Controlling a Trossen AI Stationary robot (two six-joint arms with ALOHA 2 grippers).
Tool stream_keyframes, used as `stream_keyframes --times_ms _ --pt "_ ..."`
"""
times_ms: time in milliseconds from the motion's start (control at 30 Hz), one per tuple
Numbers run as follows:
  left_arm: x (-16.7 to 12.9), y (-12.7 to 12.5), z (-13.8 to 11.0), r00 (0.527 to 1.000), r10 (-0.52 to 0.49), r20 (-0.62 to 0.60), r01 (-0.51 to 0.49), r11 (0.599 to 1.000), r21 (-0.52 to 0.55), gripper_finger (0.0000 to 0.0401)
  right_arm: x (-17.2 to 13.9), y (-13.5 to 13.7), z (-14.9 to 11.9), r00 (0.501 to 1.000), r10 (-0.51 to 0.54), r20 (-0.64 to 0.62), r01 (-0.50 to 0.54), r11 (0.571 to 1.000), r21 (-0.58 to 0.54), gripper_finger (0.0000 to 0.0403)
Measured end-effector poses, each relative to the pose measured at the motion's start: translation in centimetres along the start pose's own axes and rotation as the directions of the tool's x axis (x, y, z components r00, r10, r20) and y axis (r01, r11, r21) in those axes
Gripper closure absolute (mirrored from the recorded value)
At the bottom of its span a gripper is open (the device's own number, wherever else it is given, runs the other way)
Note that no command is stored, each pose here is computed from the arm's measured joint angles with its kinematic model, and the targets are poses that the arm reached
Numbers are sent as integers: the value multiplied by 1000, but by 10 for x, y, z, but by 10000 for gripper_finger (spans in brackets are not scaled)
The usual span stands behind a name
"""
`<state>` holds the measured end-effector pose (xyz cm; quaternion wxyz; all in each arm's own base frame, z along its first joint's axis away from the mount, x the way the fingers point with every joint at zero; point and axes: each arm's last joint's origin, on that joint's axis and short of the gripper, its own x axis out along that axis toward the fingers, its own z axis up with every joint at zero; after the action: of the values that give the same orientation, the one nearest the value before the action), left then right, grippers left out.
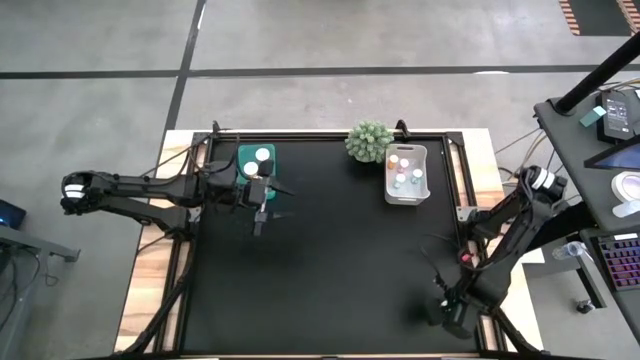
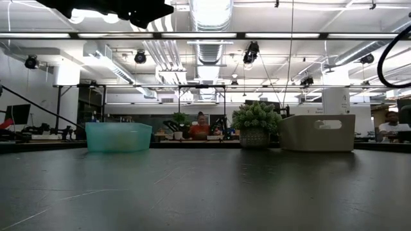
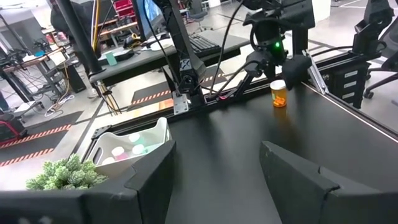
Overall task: Pick and place medicine bottles into bin by pill shape (circle, oval)
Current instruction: Put the orange capsule bottle into the green bin
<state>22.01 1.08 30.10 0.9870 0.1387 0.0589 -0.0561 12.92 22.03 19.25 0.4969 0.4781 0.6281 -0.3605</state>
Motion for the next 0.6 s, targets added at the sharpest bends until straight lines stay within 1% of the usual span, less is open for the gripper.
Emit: stream_keyframes --times_ms 133,267,333,400,467,600 --pt "0 0 0 1000 1 0 -1 1000 0 186 2 2 2 1000 -12 14 12 1000 5 134" --pt "0 0 -1 1000 1 -2 -1 1000 0 186 -2 3 7 999 5 32 -6 1000 11 183" --pt "0 0 -1 1000 1 -2 -1 1000 0 186 -6 1 11 999 -5 45 4 1000 20 203" --pt "0 0 -1 1000 7 -4 -7 1000 0 186 -10 1 15 999 10 52 -11 1000 22 205" --pt "0 0 -1 1000 15 -6 -15 1000 0 186 -16 2 19 996 50 78 -51 999 6 205" --pt "0 0 -2 1000 15 -8 -15 1000 -1 186 -31 5 32 968 169 183 -167 986 -30 200"
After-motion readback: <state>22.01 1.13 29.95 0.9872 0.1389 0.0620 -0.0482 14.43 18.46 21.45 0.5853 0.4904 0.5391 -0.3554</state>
